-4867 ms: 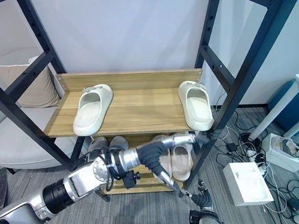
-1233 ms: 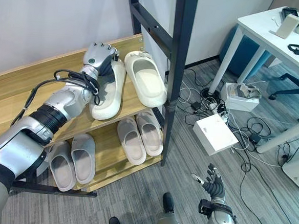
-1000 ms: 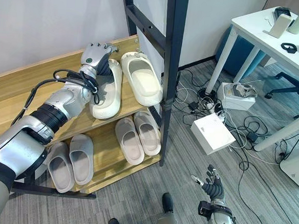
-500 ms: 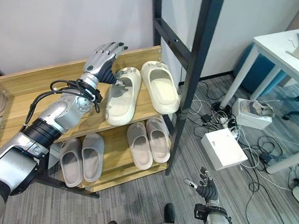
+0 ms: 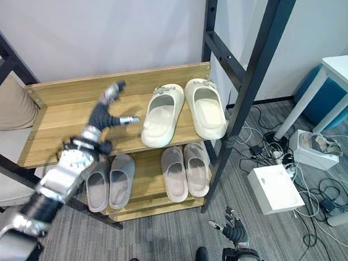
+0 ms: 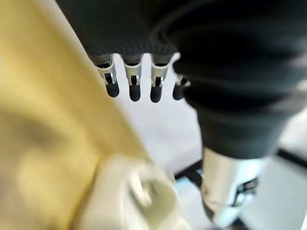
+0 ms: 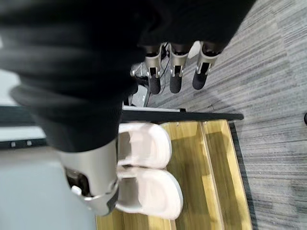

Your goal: Arrange the slippers neatly on the shoe rack.

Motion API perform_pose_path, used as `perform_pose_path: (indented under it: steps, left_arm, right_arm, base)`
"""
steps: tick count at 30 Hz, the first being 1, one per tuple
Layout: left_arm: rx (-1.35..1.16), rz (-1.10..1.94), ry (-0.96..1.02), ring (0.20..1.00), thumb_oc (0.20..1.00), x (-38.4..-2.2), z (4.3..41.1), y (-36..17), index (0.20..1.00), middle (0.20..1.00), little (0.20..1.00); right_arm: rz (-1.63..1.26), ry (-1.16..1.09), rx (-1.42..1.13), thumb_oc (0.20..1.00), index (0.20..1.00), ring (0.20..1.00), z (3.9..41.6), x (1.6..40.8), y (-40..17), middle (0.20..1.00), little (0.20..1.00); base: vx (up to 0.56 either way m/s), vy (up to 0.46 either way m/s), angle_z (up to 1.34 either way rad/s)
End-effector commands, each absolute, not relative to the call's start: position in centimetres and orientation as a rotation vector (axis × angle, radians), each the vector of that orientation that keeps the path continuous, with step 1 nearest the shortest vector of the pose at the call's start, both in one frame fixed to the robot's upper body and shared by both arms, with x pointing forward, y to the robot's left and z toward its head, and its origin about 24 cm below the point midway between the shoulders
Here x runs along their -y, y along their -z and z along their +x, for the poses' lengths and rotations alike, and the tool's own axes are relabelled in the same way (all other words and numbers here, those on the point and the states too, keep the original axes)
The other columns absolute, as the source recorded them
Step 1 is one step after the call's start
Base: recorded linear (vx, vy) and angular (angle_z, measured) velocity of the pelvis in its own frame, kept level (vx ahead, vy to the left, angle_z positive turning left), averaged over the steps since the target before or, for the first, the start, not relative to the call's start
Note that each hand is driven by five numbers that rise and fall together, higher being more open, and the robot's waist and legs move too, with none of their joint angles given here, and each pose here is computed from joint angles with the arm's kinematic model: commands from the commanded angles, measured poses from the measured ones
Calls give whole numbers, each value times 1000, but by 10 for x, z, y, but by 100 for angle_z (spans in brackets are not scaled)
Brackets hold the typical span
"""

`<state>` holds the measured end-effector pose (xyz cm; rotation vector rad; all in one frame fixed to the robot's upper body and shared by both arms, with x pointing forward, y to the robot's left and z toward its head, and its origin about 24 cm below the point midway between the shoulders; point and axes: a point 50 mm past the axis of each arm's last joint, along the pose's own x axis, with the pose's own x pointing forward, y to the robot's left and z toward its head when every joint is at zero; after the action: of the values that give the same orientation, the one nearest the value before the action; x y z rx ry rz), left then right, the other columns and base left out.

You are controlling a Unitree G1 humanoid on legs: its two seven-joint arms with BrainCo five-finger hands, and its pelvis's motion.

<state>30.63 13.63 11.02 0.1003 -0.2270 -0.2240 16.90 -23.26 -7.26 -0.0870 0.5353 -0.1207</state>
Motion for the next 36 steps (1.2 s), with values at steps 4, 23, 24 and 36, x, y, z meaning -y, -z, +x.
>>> perform_pose_path:
  steps: [4, 23, 24, 36]
  left_arm:
    - [213, -187, 420, 1000, 1000, -125, 296, -124, 1000, 1000, 1000]
    - [150, -127, 432, 1000, 1000, -71, 330, -123, 1000, 1000, 1000]
    - [157, -121, 416, 1000, 1000, -72, 334, -126, 1000, 1000, 1000]
    - [295, -95, 272, 1000, 1000, -86, 347, -153, 1000, 1000, 1000]
  right_arm:
    - [-99, 90, -478, 1000, 1000, 1000, 180, 240, 60, 1000, 1000]
    - [-126, 36, -481, 1000, 1000, 1000, 187, 235, 58, 1000, 1000]
    - [-128, 39, -483, 1000, 1000, 1000, 186, 236, 58, 1000, 1000]
    - [-108, 58, -480, 1000, 1000, 1000, 180, 230, 63, 1000, 1000]
  base:
    - [1, 3, 1]
    - [3, 2, -1]
    - [6, 13, -7]
    - [5, 2, -2]
